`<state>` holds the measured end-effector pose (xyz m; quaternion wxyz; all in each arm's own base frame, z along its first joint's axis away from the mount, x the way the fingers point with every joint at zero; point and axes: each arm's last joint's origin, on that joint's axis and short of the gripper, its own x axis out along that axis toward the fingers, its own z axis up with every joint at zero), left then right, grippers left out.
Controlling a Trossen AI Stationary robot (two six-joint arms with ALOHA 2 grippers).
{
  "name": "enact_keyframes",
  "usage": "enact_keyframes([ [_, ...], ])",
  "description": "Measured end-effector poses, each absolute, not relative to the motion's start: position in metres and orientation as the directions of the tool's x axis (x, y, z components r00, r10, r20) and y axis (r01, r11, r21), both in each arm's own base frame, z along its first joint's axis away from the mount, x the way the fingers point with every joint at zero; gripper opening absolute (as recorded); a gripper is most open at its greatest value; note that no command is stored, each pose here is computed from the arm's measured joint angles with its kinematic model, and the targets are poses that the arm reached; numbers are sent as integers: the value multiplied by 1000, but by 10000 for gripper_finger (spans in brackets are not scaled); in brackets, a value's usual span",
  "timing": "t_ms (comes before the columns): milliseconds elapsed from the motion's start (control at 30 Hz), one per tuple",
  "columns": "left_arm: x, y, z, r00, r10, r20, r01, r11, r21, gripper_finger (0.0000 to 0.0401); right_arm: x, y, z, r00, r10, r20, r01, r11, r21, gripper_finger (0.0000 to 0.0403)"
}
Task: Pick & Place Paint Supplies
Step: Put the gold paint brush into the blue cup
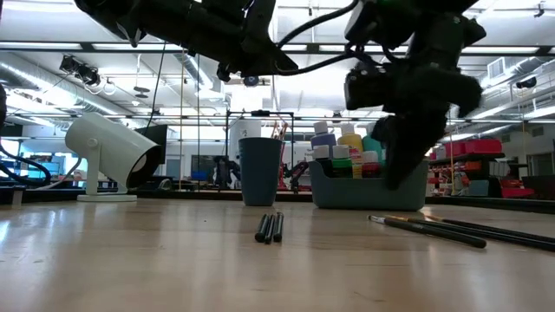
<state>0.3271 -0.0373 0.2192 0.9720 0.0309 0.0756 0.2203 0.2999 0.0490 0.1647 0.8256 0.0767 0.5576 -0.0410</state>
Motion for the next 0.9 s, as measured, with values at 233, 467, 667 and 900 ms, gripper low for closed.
enact_keyframes([
  [233,327,-37,219,892,433,-132,-424,901,89,17,300,46,165,383,-60,-922,-116,987,-112,67],
  [467,327,-37,219,892,433,-133,-430,901,55,17,302,44,166,395,-20,-918,46,999,-2,90],
  [667,327,-37,219,892,433,-133,-427,901,71,17,300,47,162,361,-3,-933,283,953,106,113],
  [900,327,-37,218,890,432,-144,-425,902,78,17,306,50,150,347,25,-937,306,942,138,144],
])
